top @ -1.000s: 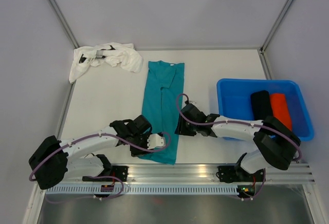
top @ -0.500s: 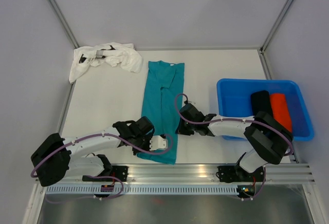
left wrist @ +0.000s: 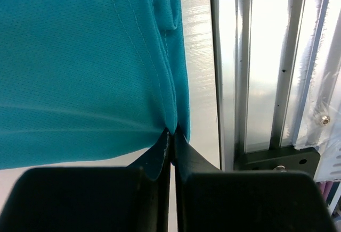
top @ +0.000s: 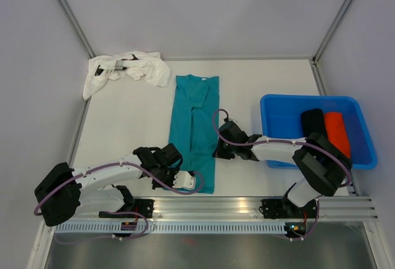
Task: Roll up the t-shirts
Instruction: Roll the tshirt
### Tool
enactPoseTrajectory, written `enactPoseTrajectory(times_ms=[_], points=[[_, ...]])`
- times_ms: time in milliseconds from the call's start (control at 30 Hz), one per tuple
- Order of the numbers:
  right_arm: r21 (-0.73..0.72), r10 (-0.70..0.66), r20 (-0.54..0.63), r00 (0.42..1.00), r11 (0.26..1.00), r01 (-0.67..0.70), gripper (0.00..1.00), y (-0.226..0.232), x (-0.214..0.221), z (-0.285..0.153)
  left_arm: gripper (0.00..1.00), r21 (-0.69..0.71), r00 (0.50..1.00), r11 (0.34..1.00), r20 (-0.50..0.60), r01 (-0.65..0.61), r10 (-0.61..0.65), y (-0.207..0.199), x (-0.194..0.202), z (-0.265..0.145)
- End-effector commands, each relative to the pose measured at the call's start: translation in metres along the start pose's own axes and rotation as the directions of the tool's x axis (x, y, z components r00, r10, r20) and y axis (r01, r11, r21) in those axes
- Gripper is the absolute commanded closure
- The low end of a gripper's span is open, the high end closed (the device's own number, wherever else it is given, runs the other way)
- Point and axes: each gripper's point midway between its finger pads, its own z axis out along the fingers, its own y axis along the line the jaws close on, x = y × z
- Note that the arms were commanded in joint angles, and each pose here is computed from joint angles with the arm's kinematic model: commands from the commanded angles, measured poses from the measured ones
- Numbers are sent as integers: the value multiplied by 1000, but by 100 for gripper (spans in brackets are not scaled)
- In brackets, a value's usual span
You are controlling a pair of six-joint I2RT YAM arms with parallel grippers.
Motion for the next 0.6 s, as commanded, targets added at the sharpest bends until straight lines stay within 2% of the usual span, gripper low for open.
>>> enactPoseTrajectory(times_ms=[0,167,200,233,267,300,433,567], points=[[29,-19,5,1000,999,19,100,-9,-1,0,95,73,999,996,24,-49,48,-10,-9,-3],[7,-34,-17,999,999,34,95,-7,4,-3,87,109,998,993,39,-53,49,-19,-12,-1],[4,-46,-19,999,999,46,85,-6,3,-4,85,110,998,992,36,-55,52,-20,-10,0],[-9,-60,-24,998,998,60,80,-1,2,-6,81,113,998,992,35,-60,57,-21,-10,1],[6,-70,-40,997,998,70,74,-3,4,-7,61,112,998,992,33,-60,57,-21,-9,1],[6,-81,-40,996,997,81,67,-2,2,-10,58,113,998,992,34,-57,54,-21,-10,-1],[-8,-144,1,990,990,144,59,11,-14,-34,55,126,996,991,84,-51,41,-21,-29,-21],[6,-174,68,982,985,174,57,19,-32,-66,56,156,972,988,233,-17,-20,-18,-65,-53]])
